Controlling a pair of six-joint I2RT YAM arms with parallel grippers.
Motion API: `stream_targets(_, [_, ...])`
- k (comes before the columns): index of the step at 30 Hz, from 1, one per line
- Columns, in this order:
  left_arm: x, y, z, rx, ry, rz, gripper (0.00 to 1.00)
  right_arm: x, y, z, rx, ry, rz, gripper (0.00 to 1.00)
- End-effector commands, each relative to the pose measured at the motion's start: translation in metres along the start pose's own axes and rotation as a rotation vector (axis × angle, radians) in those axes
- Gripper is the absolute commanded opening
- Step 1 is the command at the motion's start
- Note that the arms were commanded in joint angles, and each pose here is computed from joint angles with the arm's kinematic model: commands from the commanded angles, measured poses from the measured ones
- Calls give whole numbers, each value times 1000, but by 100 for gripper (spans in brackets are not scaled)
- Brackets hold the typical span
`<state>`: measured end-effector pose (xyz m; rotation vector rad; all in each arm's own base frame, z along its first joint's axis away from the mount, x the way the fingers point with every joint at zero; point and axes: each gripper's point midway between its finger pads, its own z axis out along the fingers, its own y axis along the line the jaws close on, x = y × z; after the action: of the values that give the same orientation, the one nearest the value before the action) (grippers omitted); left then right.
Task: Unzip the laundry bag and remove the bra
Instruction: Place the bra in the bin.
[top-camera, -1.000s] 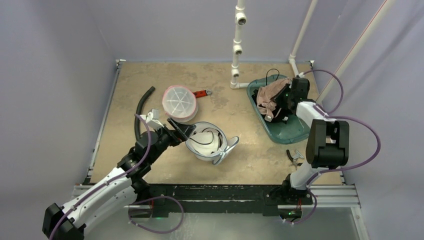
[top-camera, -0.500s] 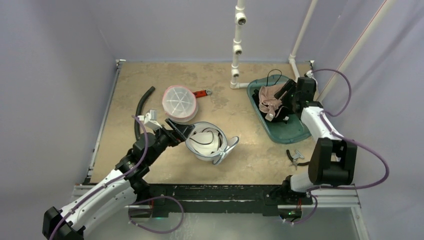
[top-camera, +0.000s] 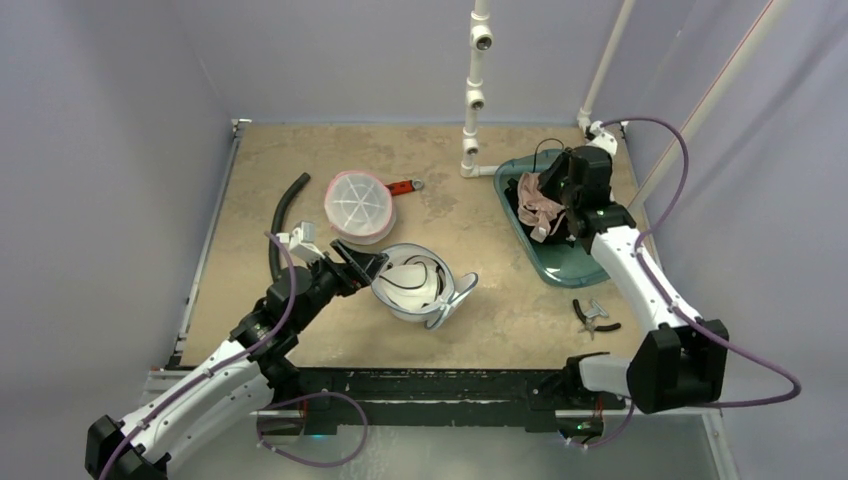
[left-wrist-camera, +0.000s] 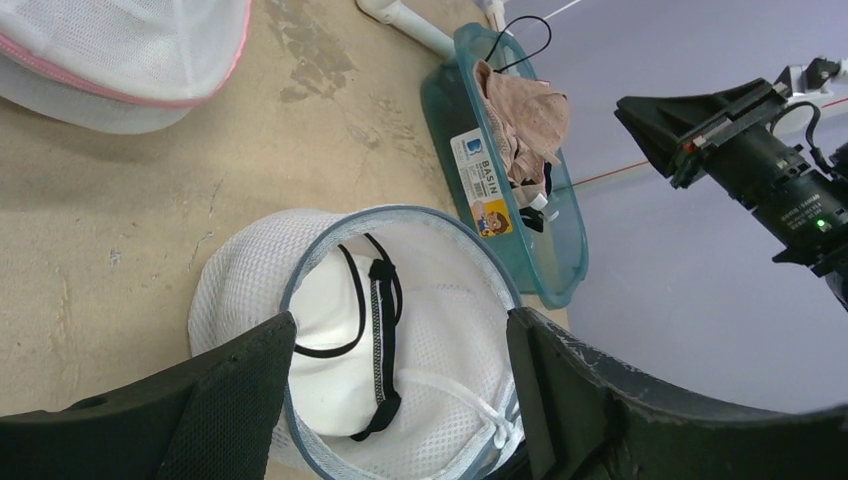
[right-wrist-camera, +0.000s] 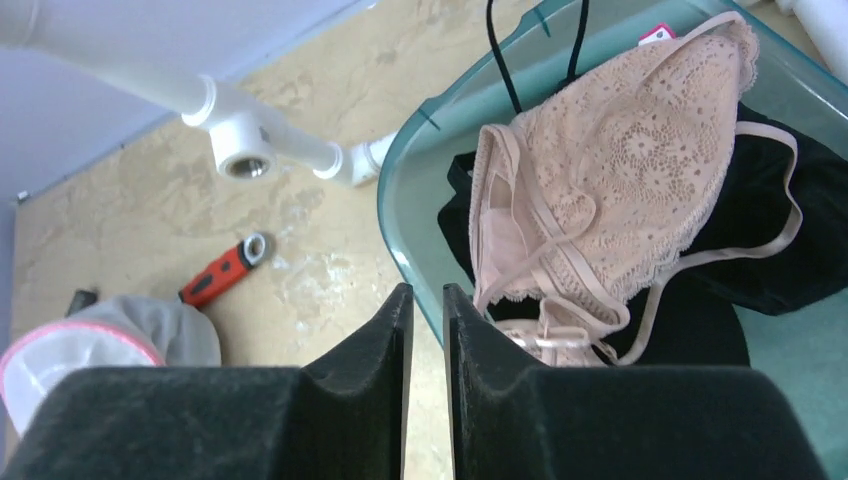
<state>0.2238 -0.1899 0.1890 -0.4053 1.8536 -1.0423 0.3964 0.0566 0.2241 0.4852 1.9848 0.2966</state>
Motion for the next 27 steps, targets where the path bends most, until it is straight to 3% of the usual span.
stream_targets(1, [-6,-12,-4,49,-6,44,74,-12,-8,26,45,-107,103,17])
stream_targets(7, [-9,-6,-5,21,-29,39,74,-29,-39,62,208,-266,58,15])
stream_targets(16, [0,3,2,-9,1,42,73,10,-93,111,405,-111,4,14])
stream_targets(27, [8,10,3,-13,22,43,73,51,-101,122,353,9,17,18])
